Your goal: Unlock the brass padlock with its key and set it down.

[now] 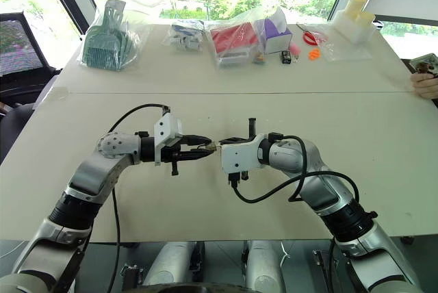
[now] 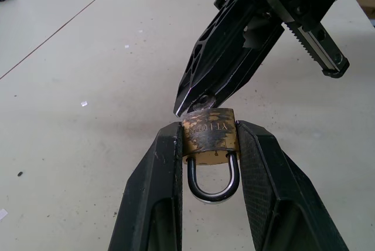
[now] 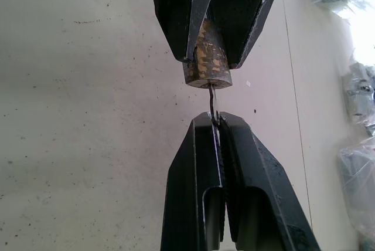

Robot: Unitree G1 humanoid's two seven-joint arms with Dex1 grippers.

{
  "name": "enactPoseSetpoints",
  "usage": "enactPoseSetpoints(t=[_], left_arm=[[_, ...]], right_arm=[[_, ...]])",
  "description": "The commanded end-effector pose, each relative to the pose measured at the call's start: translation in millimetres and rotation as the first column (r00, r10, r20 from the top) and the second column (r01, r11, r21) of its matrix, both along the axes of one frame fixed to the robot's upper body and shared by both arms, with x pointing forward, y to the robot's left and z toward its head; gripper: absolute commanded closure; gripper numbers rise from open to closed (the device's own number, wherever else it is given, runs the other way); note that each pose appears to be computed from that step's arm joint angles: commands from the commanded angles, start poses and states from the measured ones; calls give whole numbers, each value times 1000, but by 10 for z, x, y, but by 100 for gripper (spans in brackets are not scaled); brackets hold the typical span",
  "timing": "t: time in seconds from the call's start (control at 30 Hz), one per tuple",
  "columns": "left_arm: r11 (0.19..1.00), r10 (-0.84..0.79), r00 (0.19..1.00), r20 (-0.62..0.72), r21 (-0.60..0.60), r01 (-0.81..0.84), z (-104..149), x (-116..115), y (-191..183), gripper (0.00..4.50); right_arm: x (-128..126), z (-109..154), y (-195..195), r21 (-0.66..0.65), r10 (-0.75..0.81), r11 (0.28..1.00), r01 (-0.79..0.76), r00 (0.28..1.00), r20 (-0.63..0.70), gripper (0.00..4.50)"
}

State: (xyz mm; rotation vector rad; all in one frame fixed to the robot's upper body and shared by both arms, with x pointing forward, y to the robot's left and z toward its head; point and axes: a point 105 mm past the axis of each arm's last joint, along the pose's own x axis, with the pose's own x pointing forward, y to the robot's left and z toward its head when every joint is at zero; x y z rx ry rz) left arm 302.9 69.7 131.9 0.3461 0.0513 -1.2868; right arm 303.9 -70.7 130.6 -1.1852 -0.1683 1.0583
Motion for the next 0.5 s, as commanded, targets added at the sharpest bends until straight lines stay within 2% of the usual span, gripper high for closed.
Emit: enactPoseSetpoints(t=[0.03, 0.23, 0.5], left_arm=[[1000, -6, 997, 72, 7, 6, 89, 19, -33, 376], [999, -17, 988, 155, 35, 12, 89, 33, -77, 376], [995, -51, 930, 365, 100, 16, 124, 70, -131, 376]], right_arm=[[-47, 207, 85, 34, 44, 998, -46, 997, 58, 440], [-50, 170, 109, 17, 62, 998, -62, 998, 1, 440], [1, 129, 89, -15, 69, 997, -73, 984, -162, 440]])
